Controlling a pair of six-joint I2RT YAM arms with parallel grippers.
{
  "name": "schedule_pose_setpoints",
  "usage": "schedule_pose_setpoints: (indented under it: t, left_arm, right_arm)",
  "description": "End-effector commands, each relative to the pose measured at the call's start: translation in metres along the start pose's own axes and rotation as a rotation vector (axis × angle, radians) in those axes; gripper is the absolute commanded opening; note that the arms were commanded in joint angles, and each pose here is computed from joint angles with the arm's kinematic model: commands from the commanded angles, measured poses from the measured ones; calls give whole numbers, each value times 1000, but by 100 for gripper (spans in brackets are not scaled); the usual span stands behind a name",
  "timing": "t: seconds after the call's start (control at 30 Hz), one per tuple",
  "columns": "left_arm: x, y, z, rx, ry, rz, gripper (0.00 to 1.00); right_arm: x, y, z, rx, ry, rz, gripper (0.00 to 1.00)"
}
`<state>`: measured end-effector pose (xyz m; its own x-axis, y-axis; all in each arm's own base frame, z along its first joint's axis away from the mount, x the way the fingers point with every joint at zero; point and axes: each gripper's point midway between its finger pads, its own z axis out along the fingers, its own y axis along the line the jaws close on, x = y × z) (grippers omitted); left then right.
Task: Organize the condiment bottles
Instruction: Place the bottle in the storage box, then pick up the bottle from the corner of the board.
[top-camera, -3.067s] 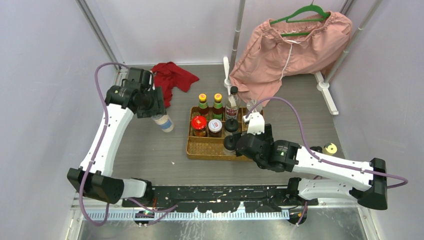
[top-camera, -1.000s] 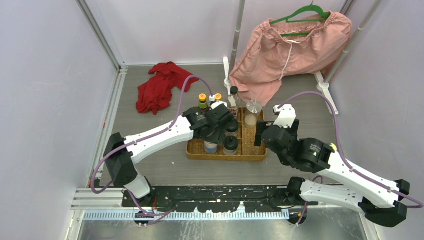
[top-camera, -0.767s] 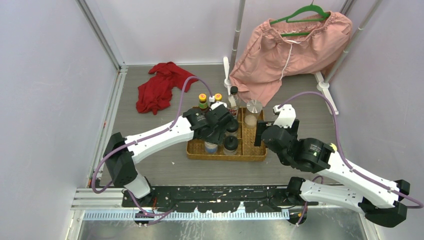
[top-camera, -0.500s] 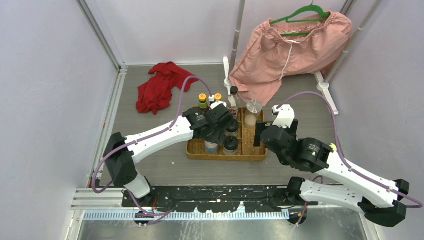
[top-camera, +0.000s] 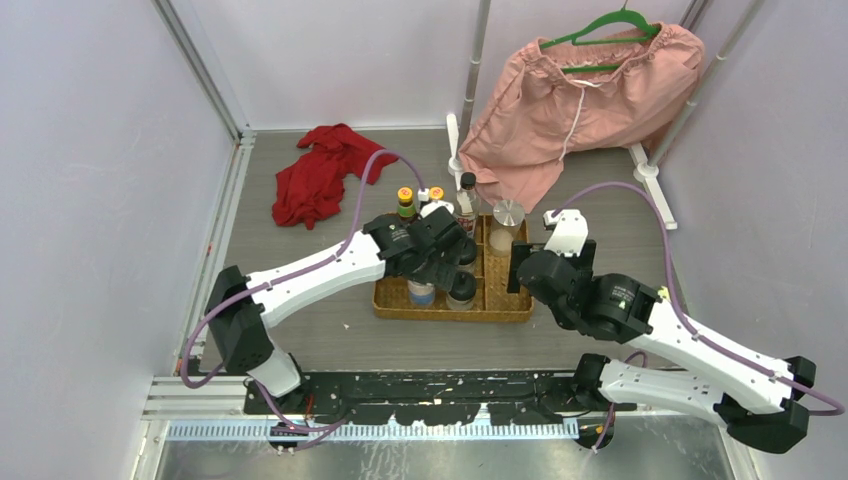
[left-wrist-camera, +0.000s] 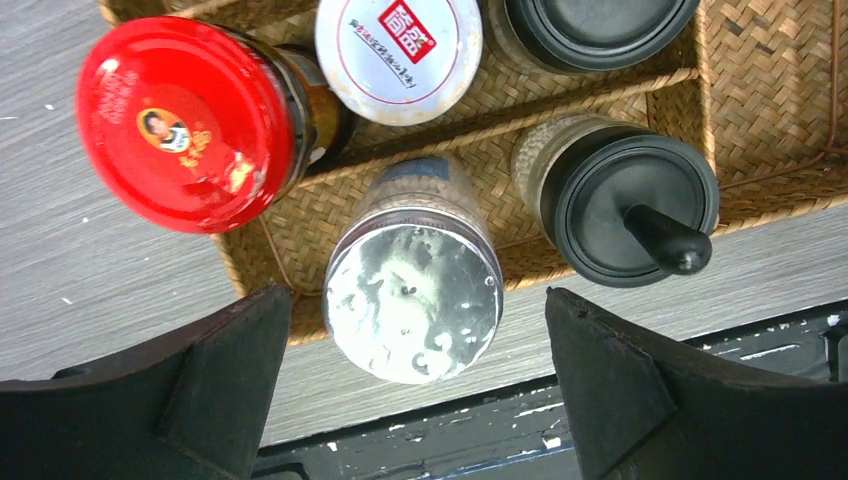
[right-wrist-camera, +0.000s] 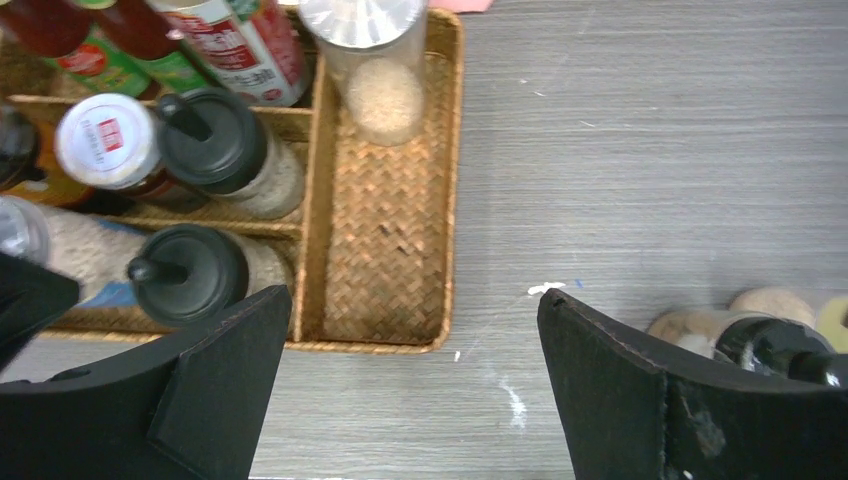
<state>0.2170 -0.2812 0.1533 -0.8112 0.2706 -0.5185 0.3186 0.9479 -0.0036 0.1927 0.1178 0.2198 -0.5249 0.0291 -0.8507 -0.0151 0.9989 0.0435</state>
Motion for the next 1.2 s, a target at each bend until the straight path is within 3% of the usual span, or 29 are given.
schedule_pose_setpoints:
  t: [0.0,0.2,0.43,0.67,0.9,1.03,1.17]
  left_arm:
    - [-34,18,-46,-18,-139,-25,100]
    - [-37,34,-74,-10,-197,-18,100]
    - [-31,26,-71,59,-195,4,100]
    - [-27,10,-65,142,-175,23,100]
    - [-28,10,-67,197,-187,28,100]
    - [-26,15,-69,201,-186,33,100]
    - [-22,19,-74,215,-201,20,100]
  right_arm:
    - [-17,-31,-1,153,-44,73,100]
    - [-34,-118,-14,496,-63,263,100]
    - [2,-173,-21,796,58,457,100]
    - [34,-166,-27,919,185,733,100]
    - [74,-180,-27,1082,232,762,100]
    - [109,-182,-26,1106,237,841,100]
    - [116,-184,-18,1105,251,832,100]
